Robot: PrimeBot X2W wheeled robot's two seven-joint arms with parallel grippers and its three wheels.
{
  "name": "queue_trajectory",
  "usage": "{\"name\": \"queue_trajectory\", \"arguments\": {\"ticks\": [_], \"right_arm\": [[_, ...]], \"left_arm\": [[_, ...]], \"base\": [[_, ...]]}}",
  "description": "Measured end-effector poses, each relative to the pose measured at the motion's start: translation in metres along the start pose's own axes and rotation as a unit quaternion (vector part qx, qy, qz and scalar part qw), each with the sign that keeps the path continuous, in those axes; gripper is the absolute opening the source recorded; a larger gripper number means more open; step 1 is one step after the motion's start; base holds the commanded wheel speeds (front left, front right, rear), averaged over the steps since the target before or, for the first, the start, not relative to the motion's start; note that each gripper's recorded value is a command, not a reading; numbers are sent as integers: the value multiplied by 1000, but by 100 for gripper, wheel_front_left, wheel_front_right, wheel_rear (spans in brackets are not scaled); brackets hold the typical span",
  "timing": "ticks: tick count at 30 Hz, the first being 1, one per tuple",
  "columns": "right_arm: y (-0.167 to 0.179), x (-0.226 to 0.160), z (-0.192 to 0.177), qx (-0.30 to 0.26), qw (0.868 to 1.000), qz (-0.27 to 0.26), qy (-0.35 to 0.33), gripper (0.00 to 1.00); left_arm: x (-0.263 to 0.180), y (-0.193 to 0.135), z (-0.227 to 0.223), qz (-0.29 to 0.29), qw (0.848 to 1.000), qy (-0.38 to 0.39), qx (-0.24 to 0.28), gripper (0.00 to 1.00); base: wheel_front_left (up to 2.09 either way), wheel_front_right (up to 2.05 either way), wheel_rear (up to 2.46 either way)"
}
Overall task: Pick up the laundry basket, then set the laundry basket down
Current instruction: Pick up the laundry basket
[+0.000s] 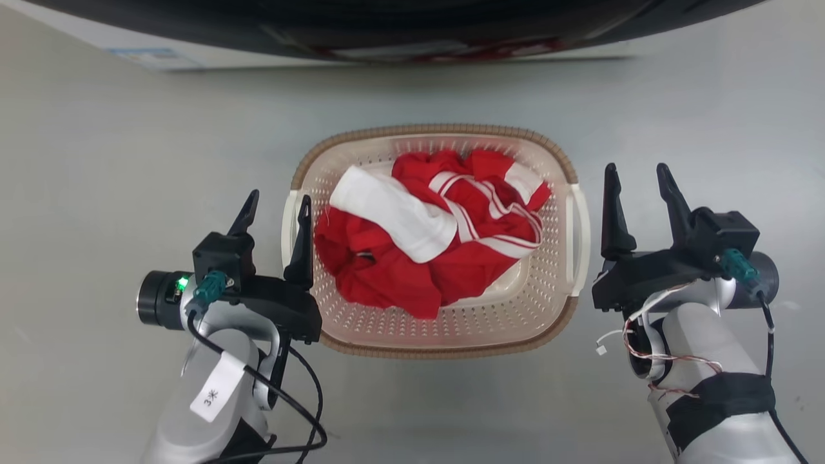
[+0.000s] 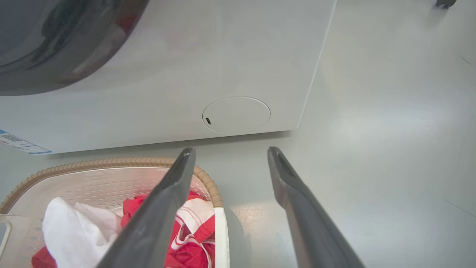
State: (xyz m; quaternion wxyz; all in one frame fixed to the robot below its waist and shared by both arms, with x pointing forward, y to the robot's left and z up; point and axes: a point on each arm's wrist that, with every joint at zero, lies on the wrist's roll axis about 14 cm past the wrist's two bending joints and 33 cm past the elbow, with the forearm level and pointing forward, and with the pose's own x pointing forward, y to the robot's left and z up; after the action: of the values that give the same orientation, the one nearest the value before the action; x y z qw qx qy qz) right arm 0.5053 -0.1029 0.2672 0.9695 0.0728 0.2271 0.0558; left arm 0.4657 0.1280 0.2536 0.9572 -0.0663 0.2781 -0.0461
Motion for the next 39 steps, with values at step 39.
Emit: {"name": "queue_trajectory", "arguments": {"ticks": [39], "right_arm": [[11, 11, -130, 10, 985, 15, 173, 100]], "left_arm": [[9, 6, -115, 3, 984, 176, -34, 100]], "base": [[0, 0, 0]]}}
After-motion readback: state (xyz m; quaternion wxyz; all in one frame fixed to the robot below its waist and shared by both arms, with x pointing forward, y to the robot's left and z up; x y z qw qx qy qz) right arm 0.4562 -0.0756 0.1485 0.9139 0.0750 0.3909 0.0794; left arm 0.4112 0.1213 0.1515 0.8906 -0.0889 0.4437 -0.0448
